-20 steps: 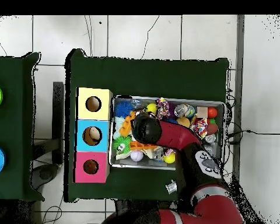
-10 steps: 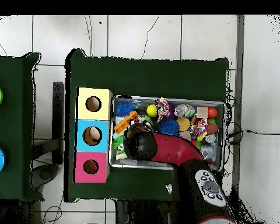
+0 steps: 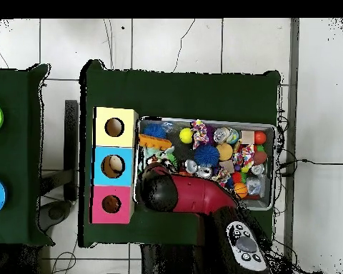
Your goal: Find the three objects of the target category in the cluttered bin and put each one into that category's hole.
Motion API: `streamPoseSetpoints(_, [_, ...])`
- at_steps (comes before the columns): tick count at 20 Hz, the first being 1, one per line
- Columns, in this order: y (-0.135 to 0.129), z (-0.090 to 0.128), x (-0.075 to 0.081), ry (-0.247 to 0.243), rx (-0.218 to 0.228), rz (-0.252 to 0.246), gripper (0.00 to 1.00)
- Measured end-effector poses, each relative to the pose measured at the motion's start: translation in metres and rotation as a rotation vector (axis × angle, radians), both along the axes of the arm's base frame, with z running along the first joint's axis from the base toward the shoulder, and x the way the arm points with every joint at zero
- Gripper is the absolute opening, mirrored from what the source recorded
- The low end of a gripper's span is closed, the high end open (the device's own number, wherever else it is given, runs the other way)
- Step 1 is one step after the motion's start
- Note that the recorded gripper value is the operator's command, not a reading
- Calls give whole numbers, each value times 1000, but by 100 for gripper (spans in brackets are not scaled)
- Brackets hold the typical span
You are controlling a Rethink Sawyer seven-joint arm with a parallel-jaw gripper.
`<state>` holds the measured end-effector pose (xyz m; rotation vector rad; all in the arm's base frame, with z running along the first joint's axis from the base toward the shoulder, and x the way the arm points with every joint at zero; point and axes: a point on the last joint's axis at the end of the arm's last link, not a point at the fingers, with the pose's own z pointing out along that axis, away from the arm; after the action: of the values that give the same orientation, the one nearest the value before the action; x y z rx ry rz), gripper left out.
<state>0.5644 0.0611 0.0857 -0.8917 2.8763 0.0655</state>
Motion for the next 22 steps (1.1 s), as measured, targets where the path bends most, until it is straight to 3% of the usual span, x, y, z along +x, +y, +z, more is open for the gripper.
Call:
streamPoseSetpoints(8, [17,-6,-23,21,-1,48,0])
streamPoseSetpoints(13, [28,-7,-29,15,-1,70,0])
streamPoseSetpoints(22, [36,-12,-23,-71,-13,98,0])
